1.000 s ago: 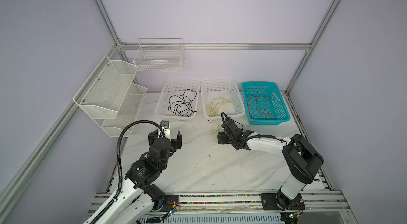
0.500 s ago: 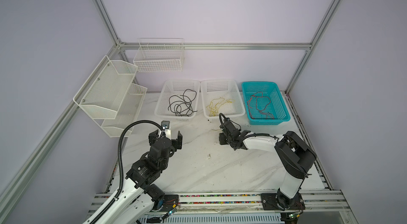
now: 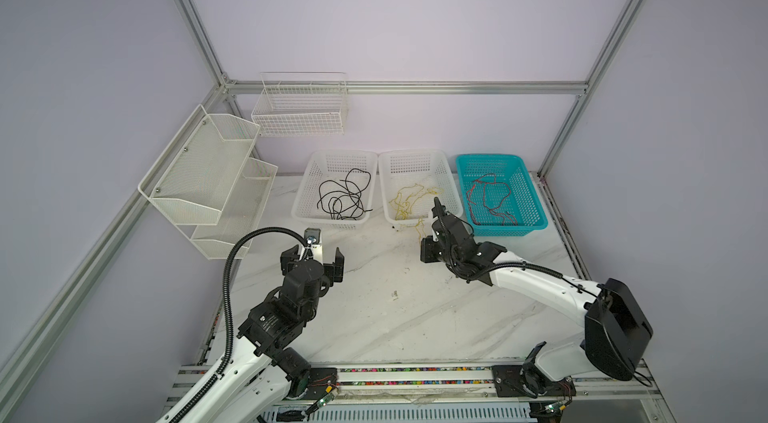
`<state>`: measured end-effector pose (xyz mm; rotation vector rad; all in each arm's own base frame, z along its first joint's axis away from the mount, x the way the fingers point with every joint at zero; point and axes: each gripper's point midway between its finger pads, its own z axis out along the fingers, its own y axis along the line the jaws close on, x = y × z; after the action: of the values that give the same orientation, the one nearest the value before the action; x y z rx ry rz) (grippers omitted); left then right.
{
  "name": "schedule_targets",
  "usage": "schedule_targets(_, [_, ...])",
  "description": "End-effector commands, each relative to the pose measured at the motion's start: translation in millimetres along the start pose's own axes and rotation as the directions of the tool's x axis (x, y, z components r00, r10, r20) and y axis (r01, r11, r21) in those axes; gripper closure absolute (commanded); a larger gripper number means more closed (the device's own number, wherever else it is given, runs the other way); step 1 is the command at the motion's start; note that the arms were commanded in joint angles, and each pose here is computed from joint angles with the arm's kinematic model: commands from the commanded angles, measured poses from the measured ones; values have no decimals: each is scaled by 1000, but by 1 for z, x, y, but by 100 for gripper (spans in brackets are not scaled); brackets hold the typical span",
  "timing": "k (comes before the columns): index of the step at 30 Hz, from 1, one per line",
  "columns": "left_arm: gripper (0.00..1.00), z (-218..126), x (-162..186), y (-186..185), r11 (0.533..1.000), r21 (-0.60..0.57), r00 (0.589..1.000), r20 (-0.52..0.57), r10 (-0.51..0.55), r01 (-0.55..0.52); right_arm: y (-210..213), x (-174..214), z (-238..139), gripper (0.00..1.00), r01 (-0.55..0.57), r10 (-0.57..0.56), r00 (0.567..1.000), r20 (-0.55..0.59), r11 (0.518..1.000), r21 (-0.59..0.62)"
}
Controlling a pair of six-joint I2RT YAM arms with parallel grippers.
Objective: Untangle the cables
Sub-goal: 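Grasp the short yellow wire with the right gripper and lift it, then drop the yellow wire into the white basket of yellow wires, move right gripper on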
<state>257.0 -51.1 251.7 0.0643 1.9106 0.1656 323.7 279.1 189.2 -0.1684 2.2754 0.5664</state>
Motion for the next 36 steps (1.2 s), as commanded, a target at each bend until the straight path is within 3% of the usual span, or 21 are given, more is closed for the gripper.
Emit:
schedule_targets(1, [0,5,7,2,1000,-26,1000,5,13,-13,21,-39,-23,100,24,-22,997,68,999,-36])
schedule_targets(6, [0,5,8,3,999,-31,1000,5,17,-17,35,-81,-14,100,59,-58,991,119,998,-7])
schedule_targets(14, [0,7,10,3,999,-35,1000,4,24,-24,10,-124,50,100,27,-32,994,103,998,50])
schedule_targets(20, [0,6,10,3,999,-34,1000,10,23,-22,-42,-128,104,100,-24,17,999,45,989,143])
schedule_targets(25, [0,6,9,3,999,-34,1000,10,24,-23,-55,-124,126,100,-17,12,1000,22,981,192])
schedule_targets(32, [0,6,10,3,999,-34,1000,11,22,-22,-64,-141,116,57,5,-22,998,61,964,264])
schedule_targets(36, [0,6,10,3,999,-34,1000,11,24,-23,-64,-159,90,45,-8,-25,993,118,961,275])
